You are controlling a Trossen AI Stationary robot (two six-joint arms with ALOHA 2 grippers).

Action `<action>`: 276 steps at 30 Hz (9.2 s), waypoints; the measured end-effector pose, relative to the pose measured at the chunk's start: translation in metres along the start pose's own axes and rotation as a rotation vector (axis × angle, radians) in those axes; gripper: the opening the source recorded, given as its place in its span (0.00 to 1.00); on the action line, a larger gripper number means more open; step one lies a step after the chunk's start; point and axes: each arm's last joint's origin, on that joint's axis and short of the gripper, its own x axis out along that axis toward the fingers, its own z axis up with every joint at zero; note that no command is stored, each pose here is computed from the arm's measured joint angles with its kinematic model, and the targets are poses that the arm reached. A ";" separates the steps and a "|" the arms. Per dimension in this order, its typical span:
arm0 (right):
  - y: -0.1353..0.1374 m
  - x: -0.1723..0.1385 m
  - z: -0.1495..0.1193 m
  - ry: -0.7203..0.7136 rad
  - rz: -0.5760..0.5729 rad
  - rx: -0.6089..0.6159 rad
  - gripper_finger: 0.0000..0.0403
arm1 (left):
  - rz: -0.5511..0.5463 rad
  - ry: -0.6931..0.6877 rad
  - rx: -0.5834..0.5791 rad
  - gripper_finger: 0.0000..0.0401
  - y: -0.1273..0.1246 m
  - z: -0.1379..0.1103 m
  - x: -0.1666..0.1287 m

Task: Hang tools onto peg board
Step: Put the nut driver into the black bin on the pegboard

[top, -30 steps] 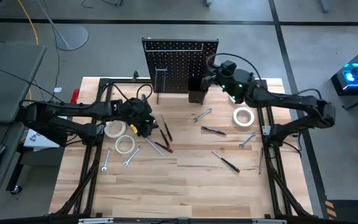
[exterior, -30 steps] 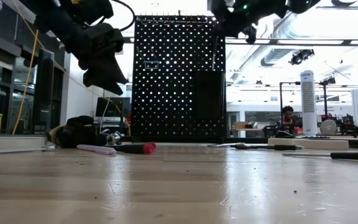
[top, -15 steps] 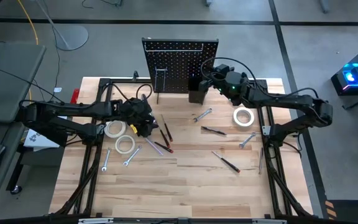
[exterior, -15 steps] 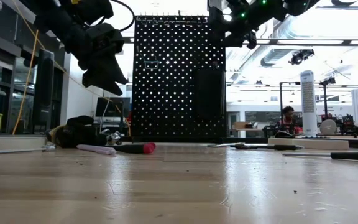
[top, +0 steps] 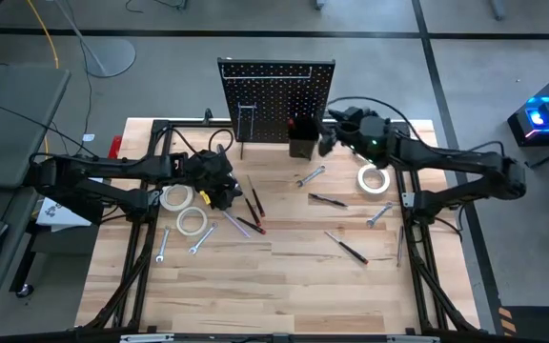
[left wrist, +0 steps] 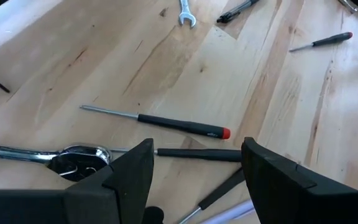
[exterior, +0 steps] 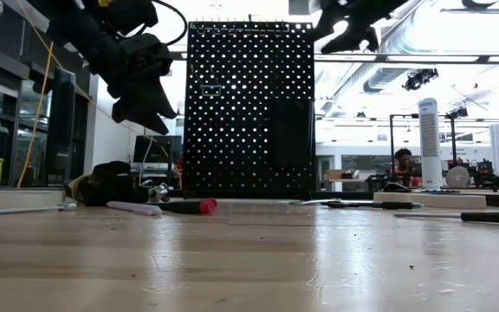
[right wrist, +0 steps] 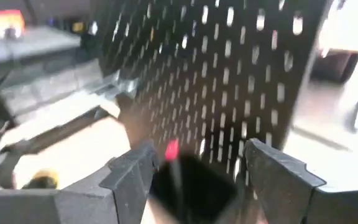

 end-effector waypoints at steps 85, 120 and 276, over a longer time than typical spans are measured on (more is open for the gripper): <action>0.180 -0.153 -0.154 1.169 0.605 0.156 0.28 | -0.205 -0.108 0.258 0.56 -0.037 0.020 -0.015; 0.187 -0.038 -0.254 1.225 0.366 -0.368 0.43 | -0.236 -0.029 0.168 0.56 -0.098 -0.028 -0.027; 0.075 -0.033 -0.209 1.104 -0.859 0.791 0.04 | -0.105 -0.348 0.270 0.56 -0.070 0.024 -0.085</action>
